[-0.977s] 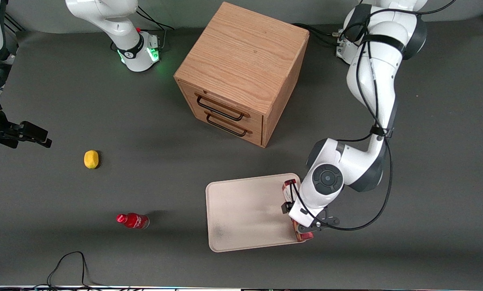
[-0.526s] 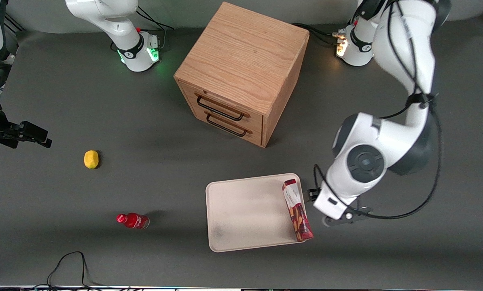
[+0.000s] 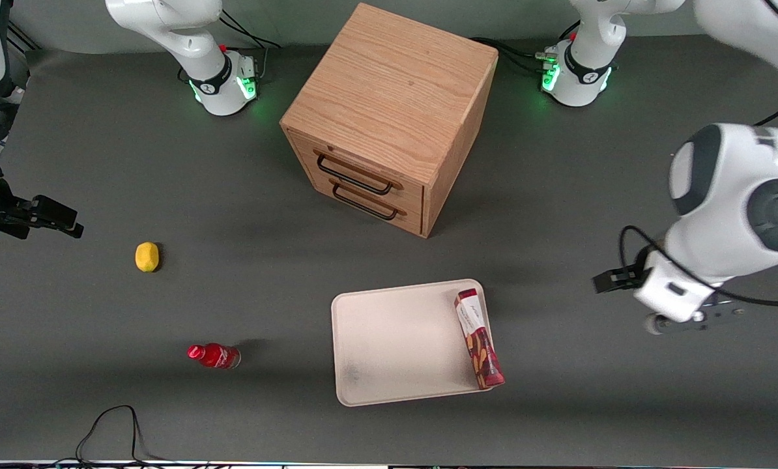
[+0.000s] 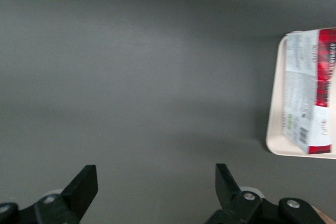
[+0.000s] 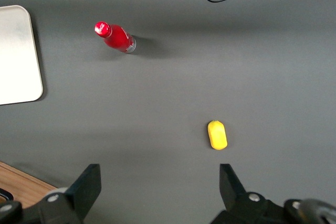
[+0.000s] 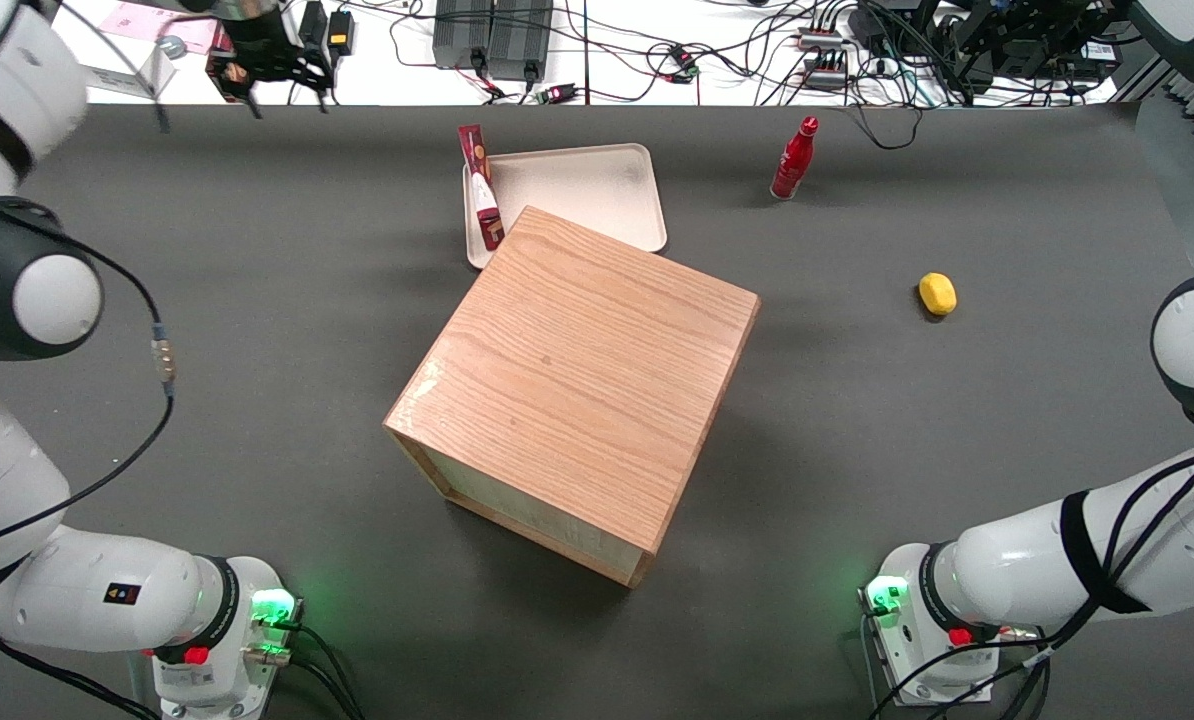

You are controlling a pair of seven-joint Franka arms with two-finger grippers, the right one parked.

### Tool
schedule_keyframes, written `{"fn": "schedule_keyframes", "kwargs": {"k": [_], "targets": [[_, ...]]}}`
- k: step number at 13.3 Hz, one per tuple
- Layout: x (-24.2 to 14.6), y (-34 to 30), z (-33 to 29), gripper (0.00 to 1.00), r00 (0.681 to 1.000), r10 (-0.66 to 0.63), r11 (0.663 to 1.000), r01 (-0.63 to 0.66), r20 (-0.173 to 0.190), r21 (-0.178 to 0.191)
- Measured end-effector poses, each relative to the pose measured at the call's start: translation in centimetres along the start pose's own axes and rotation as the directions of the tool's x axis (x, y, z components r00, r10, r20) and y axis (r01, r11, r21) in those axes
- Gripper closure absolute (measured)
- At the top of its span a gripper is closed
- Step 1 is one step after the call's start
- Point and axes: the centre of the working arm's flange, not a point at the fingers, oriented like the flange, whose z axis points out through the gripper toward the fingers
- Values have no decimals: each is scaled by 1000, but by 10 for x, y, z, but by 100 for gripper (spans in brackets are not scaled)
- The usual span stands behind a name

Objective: Place red cookie box on tray

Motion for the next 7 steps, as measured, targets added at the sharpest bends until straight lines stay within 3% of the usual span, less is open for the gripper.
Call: {"fn": "schedule_keyframes", "kwargs": {"k": [4, 7], "targets": [[-13, -71, -31, 0, 1000, 22, 1000, -22, 7, 8], [-24, -109, -45, 0, 999, 31, 1000, -31, 34, -2]]}}
